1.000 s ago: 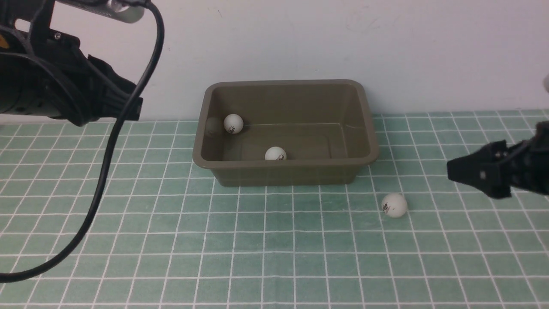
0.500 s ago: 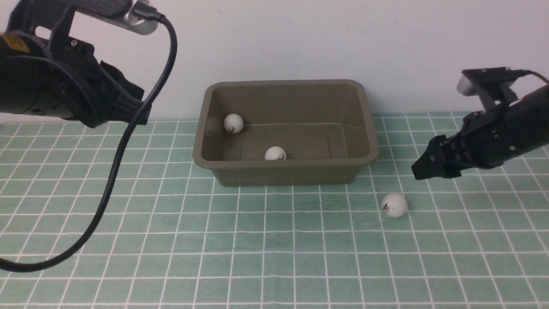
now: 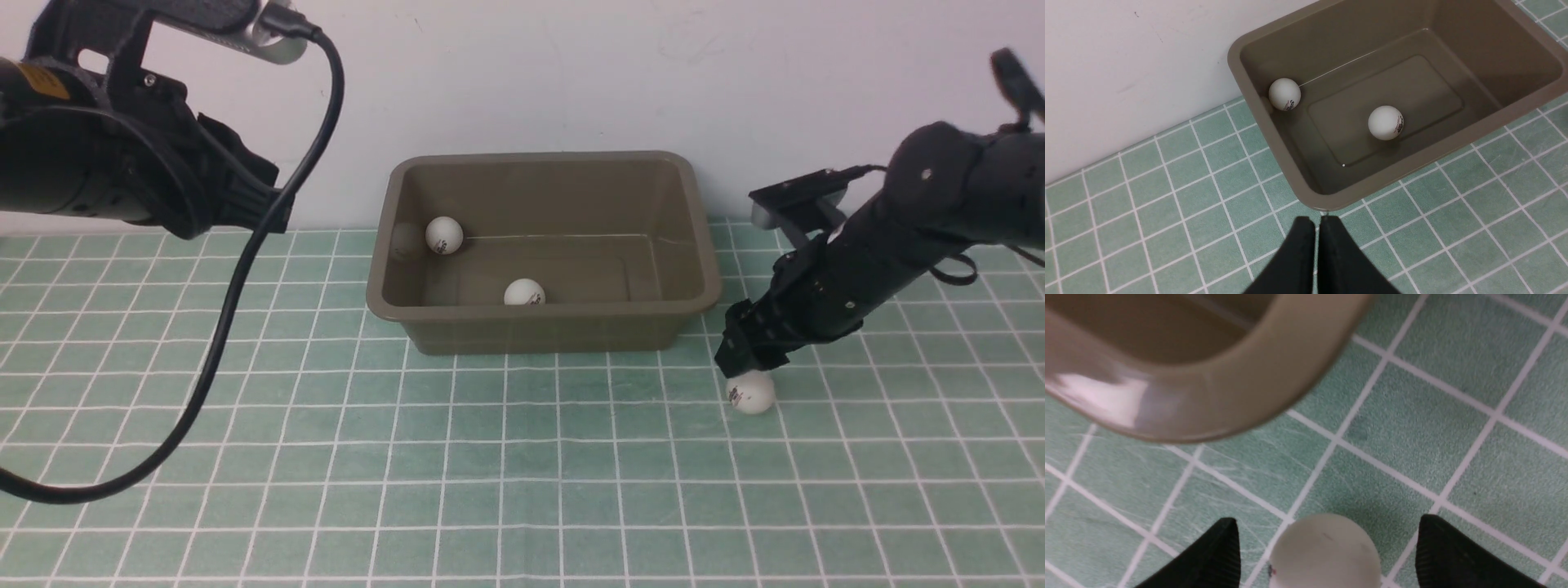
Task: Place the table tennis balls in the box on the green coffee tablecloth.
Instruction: 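Reach for and grasp a ping pong ball on the table, then release the ping pong ball into the bin and lift the gripper away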
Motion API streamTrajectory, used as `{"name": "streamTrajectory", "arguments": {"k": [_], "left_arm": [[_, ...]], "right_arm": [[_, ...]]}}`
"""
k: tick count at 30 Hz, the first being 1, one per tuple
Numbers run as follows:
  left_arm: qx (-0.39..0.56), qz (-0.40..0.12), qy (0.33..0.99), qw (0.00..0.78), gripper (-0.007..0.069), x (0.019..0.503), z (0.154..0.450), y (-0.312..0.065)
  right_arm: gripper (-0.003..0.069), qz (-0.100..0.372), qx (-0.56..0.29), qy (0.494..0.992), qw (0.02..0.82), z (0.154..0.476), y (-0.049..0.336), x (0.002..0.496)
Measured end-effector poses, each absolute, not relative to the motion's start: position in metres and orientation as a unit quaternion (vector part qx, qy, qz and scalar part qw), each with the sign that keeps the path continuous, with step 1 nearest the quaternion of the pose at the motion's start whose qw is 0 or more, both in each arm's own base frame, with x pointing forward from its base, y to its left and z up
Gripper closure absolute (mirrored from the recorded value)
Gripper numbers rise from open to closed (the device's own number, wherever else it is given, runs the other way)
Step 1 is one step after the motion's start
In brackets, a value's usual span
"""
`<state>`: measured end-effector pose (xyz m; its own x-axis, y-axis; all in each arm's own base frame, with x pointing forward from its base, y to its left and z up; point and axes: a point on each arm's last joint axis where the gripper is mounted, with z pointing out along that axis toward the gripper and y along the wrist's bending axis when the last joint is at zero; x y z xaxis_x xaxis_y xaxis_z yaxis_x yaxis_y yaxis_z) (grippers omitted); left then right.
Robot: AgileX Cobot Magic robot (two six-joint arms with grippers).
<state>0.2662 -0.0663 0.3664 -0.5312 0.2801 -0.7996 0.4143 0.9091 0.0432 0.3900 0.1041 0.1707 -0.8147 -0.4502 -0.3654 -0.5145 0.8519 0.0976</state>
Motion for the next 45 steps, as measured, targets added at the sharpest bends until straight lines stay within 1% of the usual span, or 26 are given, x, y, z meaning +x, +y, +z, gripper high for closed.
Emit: {"name": "streamTrajectory", "arguments": {"k": [7,11,12,15,16,17,20,25,26,27,29,30,33,34,35,36,38,40,41,44,45], "left_arm": [[0.199,-0.076,0.872,0.441,0.0629,0.266,0.366,-0.066],[0.199,-0.076,0.872,0.441,0.0629,0.266,0.366,-0.066],[0.199,-0.076,0.872,0.441,0.0629,0.266,0.366,-0.066],[0.199,-0.076,0.872,0.441,0.0629,0.266,0.366,-0.066],[0.199,-0.076,0.872,0.441,0.0629,0.266,0.366,-0.066],[0.199,-0.076,0.872,0.441,0.0629,0.266,0.366,-0.066],[0.199,-0.076,0.872,0.441,0.0629,0.266,0.366,-0.066],[0.200,-0.077,0.873,0.437,0.0629,0.266,0.366,-0.066],[0.201,-0.077,0.875,0.434,0.0629,0.265,0.365,-0.066],[0.203,-0.078,0.877,0.428,0.0629,0.264,0.364,-0.067],[0.204,-0.079,0.880,0.422,0.0629,0.264,0.363,-0.067],[0.205,-0.080,0.881,0.419,0.0629,0.263,0.363,-0.067],[0.206,-0.080,0.881,0.418,0.0629,0.263,0.363,-0.067],[0.206,-0.080,0.881,0.418,0.0629,0.263,0.363,-0.067],[0.206,-0.080,0.881,0.418,0.0629,0.263,0.363,-0.067],[0.206,-0.080,0.881,0.418,0.0629,0.263,0.363,-0.067],[0.206,-0.080,0.881,0.418,0.0629,0.263,0.363,-0.067],[0.206,-0.080,0.881,0.418,0.0629,0.263,0.363,-0.067],[0.206,-0.080,0.881,0.418,0.0629,0.263,0.363,-0.067],[0.206,-0.080,0.882,0.417,0.0629,0.263,0.363,-0.067],[0.206,-0.080,0.882,0.416,0.0629,0.263,0.363,-0.067]], "right_arm": [[0.0151,0.095,-0.252,0.951,0.154,0.162,0.104,0.390],[0.0176,0.096,-0.249,0.953,0.146,0.158,0.105,0.390],[0.0186,0.096,-0.247,0.953,0.145,0.157,0.105,0.391],[0.0250,0.093,-0.240,0.956,0.139,0.154,0.105,0.391],[0.0285,0.091,-0.236,0.958,0.137,0.153,0.105,0.391],[0.0300,0.089,-0.232,0.959,0.137,0.153,0.105,0.391],[0.0299,0.073,-0.232,0.960,0.135,0.154,0.103,0.393],[0.0299,0.036,-0.245,0.960,0.132,0.165,0.098,0.399],[0.0299,0.030,-0.248,0.959,0.137,0.171,0.097,0.401],[0.0299,0.019,-0.251,0.956,0.148,0.185,0.097,0.406],[0.0299,0.017,-0.251,0.954,0.165,0.200,0.098,0.412],[0.0299,0.020,-0.247,0.950,0.188,0.217,0.099,0.417],[0.0299,0.047,-0.235,0.943,0.232,0.244,0.106,0.426],[0.0299,0.054,-0.232,0.941,0.240,0.248,0.107,0.427],[0.0299,0.072,-0.233,0.935,0.257,0.256,0.111,0.429],[0.0299,0.104,-0.239,0.923,0.282,0.267,0.118,0.432],[0.0299,0.147,-0.254,0.905,0.309,0.276,0.127,0.434],[0.0299,0.185,-0.269,0.887,0.326,0.279,0.135,0.434],[0.0299,0.222,-0.277,0.872,0.337,0.278,0.141,0.436],[0.0299,0.253,-0.285,0.859,0.341,0.265,0.148,0.442],[0.0299,0.255,-0.286,0.859,0.339,0.260,0.149,0.444]]}}
